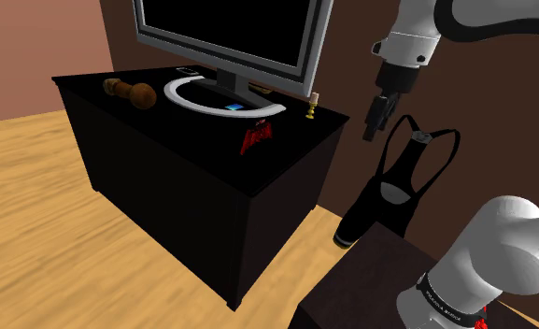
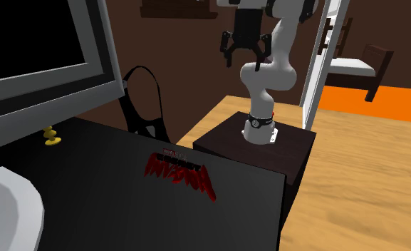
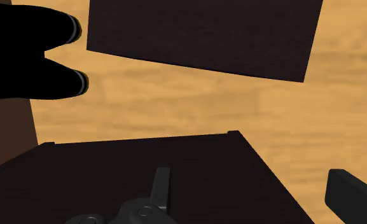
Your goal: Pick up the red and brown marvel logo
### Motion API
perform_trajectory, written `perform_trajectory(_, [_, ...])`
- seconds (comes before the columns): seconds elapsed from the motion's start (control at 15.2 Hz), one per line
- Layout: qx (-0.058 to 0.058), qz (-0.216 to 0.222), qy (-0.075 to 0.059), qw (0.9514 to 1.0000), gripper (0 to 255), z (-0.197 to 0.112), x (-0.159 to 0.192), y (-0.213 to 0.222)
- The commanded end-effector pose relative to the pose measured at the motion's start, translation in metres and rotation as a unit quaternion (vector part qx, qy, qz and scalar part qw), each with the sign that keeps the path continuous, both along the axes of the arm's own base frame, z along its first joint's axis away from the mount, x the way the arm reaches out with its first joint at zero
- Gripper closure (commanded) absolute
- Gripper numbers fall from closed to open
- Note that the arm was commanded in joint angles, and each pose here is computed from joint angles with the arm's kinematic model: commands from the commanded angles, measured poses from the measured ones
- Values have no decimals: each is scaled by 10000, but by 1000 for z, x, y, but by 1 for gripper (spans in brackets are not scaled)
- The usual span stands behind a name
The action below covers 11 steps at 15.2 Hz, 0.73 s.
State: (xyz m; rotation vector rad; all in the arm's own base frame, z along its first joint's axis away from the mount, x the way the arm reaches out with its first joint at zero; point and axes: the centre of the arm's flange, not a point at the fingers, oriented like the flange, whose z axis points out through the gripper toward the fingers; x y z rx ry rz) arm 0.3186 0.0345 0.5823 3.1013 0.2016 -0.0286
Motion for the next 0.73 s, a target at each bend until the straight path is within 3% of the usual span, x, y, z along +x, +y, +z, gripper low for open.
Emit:
perform_trajectory(0.0, [0, 0, 0, 10000, 0, 0, 0, 0])
perform_trajectory(0.13, [27, -484, -9, 9988, 0, -7, 17, 18])
perform_trajectory(0.33, [68, -1206, -21, 9927, 0, -17, 47, 41])
perform_trajectory(0.46, [95, -1685, -30, 9856, 0, -23, 68, 54])
perform_trajectory(0.66, [135, -2395, -42, 9708, 0, -33, 102, 70])
